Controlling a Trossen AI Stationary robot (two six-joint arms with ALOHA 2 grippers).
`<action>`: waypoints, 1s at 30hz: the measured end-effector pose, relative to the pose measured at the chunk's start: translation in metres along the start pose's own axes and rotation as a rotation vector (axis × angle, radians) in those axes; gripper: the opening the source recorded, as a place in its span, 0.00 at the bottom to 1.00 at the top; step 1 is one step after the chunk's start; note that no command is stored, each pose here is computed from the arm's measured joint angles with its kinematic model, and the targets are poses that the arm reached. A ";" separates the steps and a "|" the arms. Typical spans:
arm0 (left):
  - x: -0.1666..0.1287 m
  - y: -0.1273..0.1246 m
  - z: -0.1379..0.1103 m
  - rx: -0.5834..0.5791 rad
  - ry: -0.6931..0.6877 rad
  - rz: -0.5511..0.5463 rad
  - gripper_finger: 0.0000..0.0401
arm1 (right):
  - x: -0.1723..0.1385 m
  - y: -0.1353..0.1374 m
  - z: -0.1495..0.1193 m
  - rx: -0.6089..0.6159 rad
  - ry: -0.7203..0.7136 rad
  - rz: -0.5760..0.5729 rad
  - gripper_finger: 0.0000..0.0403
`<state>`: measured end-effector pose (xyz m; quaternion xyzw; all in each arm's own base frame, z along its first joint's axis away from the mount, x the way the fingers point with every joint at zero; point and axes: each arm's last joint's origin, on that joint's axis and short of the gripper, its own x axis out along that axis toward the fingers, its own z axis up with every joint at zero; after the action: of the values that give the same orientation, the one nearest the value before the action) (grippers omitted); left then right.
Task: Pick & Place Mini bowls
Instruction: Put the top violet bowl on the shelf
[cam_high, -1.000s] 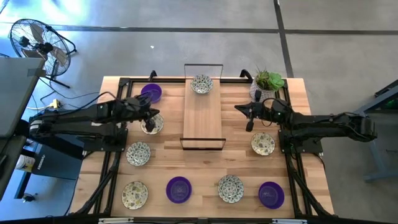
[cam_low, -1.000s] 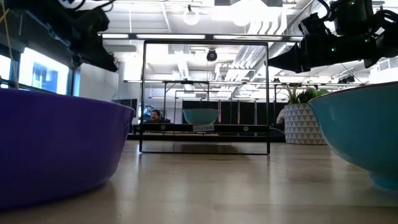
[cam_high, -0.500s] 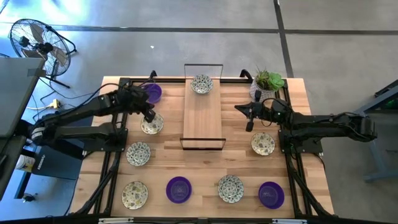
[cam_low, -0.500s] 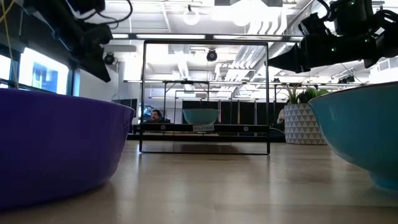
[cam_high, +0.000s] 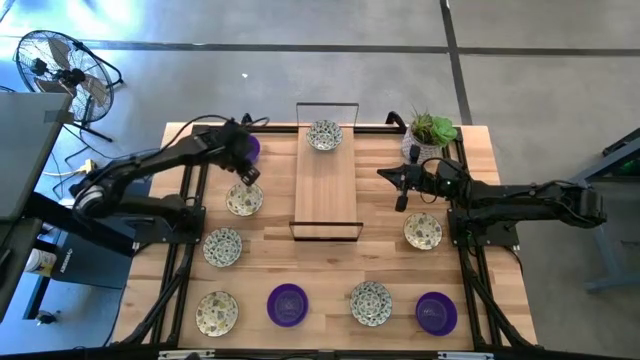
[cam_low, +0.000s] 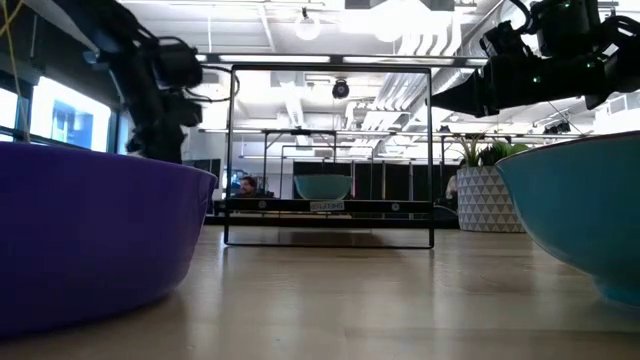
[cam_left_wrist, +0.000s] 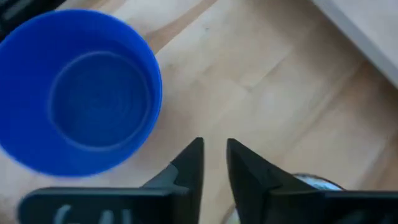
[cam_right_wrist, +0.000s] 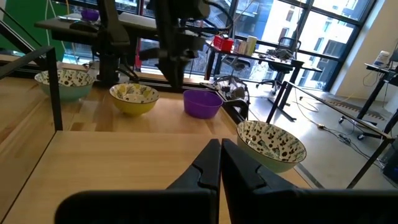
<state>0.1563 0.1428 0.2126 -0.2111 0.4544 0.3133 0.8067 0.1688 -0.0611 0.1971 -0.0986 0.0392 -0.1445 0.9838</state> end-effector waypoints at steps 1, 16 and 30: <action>0.001 0.001 0.004 0.021 -0.001 0.006 0.23 | 0.000 0.000 0.000 0.000 0.000 0.000 0.00; 0.026 0.013 0.020 0.194 0.131 0.107 0.38 | 0.000 0.000 -0.001 -0.005 0.008 0.001 0.01; 0.047 0.028 0.023 0.181 0.159 0.107 0.38 | 0.000 0.000 -0.001 -0.010 0.007 0.001 0.01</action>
<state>0.1685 0.1916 0.1821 -0.1370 0.5540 0.2960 0.7660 0.1688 -0.0611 0.1964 -0.1031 0.0437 -0.1440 0.9832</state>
